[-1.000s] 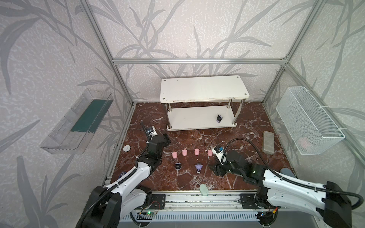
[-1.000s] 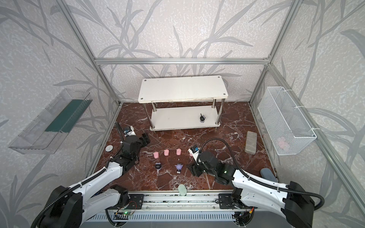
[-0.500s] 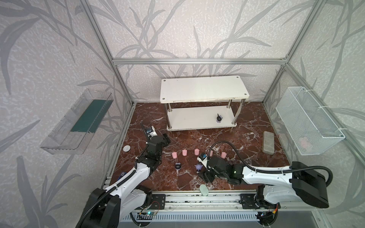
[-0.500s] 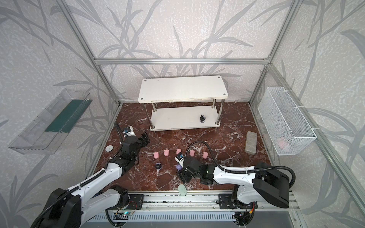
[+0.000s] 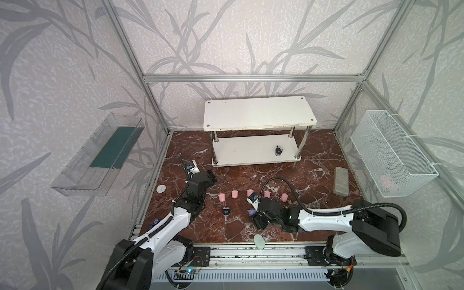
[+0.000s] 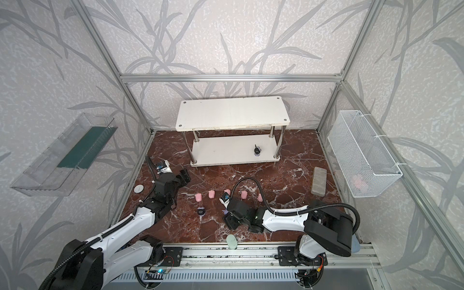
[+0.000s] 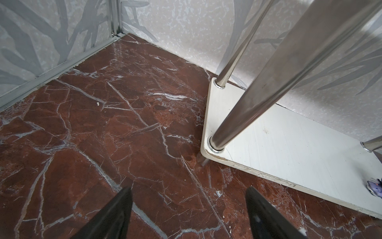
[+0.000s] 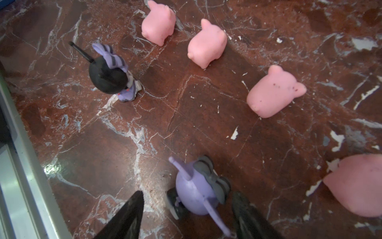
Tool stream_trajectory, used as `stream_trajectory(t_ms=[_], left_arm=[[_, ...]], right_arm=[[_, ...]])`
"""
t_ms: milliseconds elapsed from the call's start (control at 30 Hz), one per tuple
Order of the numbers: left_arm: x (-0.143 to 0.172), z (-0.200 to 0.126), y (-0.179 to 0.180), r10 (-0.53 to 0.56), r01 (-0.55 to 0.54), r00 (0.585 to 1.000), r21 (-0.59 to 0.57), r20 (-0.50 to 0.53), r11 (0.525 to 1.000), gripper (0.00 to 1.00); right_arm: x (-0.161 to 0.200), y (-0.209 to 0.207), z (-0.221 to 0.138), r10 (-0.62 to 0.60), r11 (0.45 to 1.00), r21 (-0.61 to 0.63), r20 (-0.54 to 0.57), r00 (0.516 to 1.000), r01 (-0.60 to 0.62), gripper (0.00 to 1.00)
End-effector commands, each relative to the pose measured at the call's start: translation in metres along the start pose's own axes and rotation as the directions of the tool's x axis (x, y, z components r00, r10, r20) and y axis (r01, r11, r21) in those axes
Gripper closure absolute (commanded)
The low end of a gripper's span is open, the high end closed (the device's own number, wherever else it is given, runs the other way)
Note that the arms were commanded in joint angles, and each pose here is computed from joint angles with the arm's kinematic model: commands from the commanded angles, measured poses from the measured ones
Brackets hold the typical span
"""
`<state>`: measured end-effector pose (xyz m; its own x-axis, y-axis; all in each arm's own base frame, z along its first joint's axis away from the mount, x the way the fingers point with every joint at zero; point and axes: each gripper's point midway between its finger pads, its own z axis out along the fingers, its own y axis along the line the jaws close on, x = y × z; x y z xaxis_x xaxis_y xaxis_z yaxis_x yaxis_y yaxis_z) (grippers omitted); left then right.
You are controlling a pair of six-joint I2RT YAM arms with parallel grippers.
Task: Organize plastic toys on shelves
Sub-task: Pick up the plastic toy from the bottom-center of the table.
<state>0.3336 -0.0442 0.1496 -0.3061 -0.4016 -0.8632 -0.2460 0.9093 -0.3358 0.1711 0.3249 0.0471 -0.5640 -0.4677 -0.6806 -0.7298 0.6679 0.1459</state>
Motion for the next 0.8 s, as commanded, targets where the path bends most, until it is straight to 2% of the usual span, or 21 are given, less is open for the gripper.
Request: stream_trajectory(t_ms=[0,200,767], left_arm=[[0.003,-0.001,0.006,0.000,0.000,1.000,-0.023,0.000,1.000,0.16],[0.002,-0.001,0.006,-0.001,0.002,1.000,-0.023,0.002,1.000,0.16],[0.001,-0.004,0.010,0.000,0.001,1.000,-0.033,0.011,0.999,0.16]], right_arm=[[-0.018,-0.002,0.001,0.016,1.000,0.022,0.052,0.999,-0.017,0.33],[-0.016,-0.003,0.010,0.028,0.999,0.021,0.023,0.999,-0.028,0.36],[-0.012,-0.011,0.017,0.073,0.997,0.023,0.002,0.997,-0.073,0.55]])
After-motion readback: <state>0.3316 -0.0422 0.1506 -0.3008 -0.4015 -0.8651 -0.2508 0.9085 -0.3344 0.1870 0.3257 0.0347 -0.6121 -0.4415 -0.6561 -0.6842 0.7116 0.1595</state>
